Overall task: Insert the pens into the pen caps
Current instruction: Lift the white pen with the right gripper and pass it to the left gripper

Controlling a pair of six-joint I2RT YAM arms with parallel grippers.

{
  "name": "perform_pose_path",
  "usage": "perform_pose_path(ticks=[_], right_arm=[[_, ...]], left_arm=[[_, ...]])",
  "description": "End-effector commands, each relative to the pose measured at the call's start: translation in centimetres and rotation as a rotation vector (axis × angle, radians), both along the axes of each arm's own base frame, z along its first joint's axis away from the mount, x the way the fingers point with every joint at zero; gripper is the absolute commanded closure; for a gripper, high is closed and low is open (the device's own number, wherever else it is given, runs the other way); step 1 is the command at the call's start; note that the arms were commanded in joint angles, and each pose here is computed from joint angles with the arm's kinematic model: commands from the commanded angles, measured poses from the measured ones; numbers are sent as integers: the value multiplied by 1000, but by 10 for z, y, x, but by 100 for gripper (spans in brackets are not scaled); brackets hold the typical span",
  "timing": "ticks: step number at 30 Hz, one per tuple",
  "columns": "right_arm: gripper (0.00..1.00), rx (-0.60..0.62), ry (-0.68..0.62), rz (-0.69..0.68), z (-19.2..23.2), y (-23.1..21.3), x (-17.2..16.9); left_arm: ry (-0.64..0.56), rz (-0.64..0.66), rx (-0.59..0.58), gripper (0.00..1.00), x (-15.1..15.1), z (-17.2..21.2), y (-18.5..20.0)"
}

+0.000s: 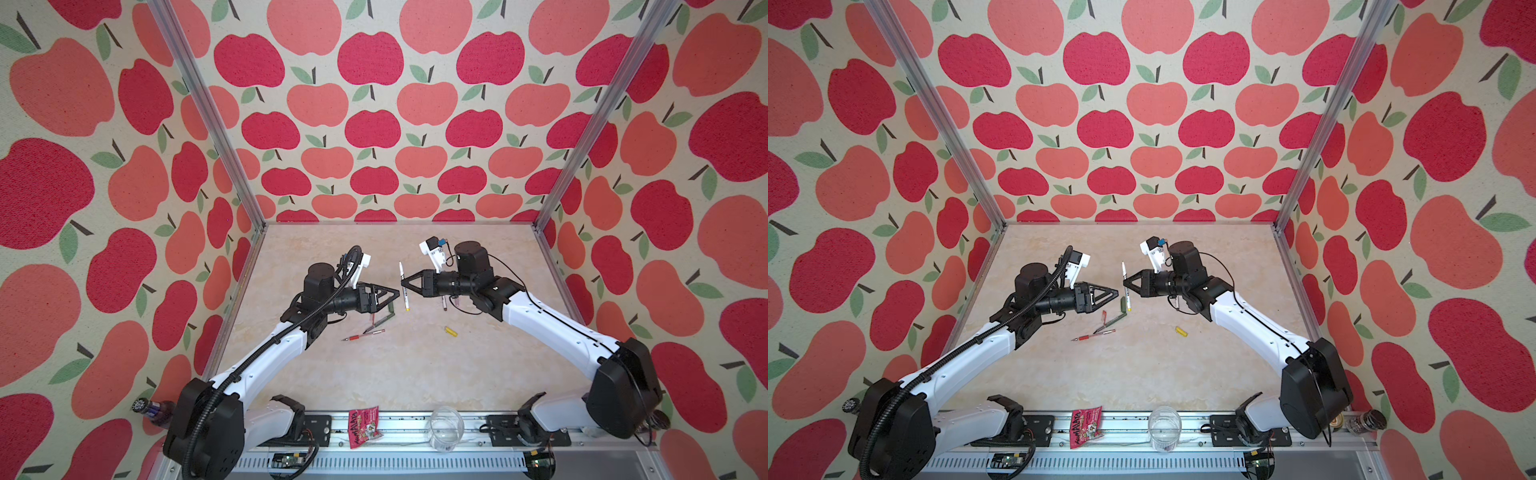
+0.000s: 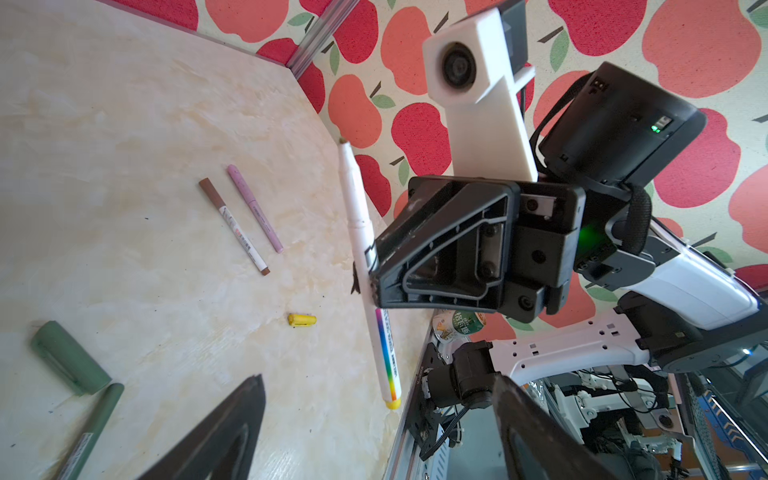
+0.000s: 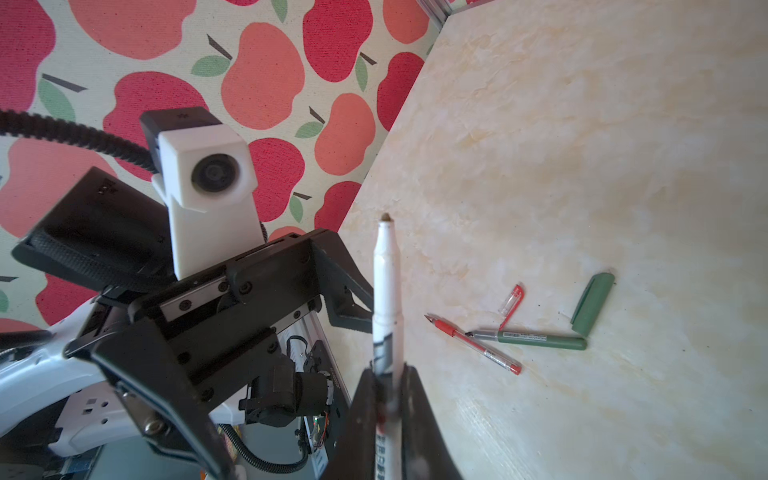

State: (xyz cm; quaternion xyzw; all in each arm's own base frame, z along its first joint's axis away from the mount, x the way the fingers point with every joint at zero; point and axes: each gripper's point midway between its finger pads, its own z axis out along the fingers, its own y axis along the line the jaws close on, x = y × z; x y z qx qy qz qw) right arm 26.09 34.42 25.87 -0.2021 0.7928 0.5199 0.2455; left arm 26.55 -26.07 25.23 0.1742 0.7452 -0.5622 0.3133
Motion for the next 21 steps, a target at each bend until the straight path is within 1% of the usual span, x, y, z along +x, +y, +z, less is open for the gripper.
perform_pose_path(ticks=[1,5,7,17,21], right_arm=[[94,99,-20,48,25,4,-10],[94,145,-13,59,31,6,-14],[94,168,-22,62,35,6,-15],[95,212,-48,56,37,8,-15],[96,219,-62,46,39,8,-14]], left_arm=[[-65,-63,-65,13,-5,20,-9],[-53,-94,-85,18,-4,21,-17],[-38,-101,-98,22,-3,21,-19],[-16,-117,-128,43,-4,26,-28],[-11,-119,-129,49,-5,26,-29]])
